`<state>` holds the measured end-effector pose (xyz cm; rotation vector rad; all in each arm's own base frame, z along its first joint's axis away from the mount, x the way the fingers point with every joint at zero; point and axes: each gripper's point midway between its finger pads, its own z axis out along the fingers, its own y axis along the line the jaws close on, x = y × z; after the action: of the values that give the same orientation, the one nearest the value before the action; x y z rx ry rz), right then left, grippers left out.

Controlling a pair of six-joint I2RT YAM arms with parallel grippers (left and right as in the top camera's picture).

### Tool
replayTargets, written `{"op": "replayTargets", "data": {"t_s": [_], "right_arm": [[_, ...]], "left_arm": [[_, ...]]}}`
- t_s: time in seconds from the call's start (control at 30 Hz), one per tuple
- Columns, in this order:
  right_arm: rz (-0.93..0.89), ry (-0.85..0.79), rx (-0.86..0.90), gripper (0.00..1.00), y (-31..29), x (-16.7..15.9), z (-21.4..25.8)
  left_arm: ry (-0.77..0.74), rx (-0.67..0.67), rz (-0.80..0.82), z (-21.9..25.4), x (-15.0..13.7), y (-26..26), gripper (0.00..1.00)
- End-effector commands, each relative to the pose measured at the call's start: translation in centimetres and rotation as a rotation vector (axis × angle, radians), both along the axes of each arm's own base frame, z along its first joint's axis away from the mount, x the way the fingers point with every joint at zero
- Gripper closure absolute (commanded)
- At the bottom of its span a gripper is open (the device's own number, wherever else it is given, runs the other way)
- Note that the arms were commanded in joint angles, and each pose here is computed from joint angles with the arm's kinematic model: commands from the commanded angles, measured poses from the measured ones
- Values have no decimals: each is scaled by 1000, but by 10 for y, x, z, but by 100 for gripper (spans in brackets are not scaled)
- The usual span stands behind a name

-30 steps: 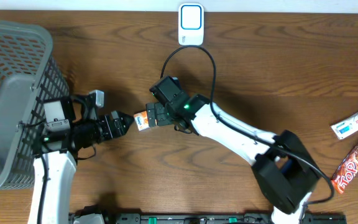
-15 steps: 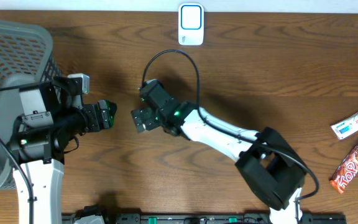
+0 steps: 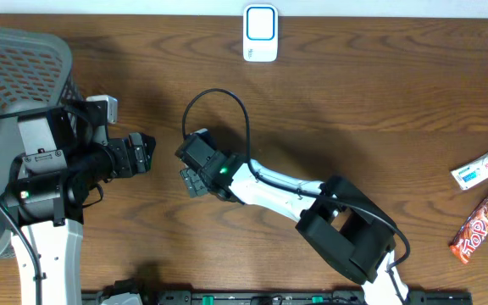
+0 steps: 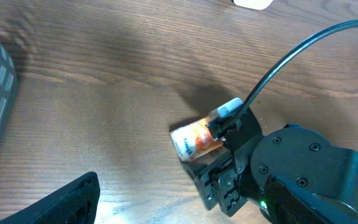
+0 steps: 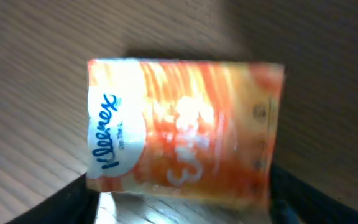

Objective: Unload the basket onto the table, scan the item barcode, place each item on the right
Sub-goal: 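Close the right gripper on the orange tissue box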

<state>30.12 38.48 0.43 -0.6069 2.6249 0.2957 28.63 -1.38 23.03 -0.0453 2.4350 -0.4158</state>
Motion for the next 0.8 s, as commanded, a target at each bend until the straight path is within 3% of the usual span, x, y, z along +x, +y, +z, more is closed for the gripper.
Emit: {"op": "replayTargets", "data": {"t_s": [0.0,0.17,0.27,0.33,0.37,0.77], "right_arm": [[-24,16,-42,26,-12,-1,-7],[-25,-33,1,30,-13,16,15],[-15,-51,-1,28,-14,21,18],[-20,-51,0,6,-15,23,18],[-23,-54,3,1,-16,25,19],[59,-104,58,1,1,35,24]], "left_arm": [[-16,23,-6,6,0,2,15],[-16,23,-6,6,0,2,15],[-16,23,-6,6,0,2,15],[-16,23,-6,6,0,2,15],[-16,23,-6,6,0,2,15],[-16,23,-6,6,0,2,15]]}}
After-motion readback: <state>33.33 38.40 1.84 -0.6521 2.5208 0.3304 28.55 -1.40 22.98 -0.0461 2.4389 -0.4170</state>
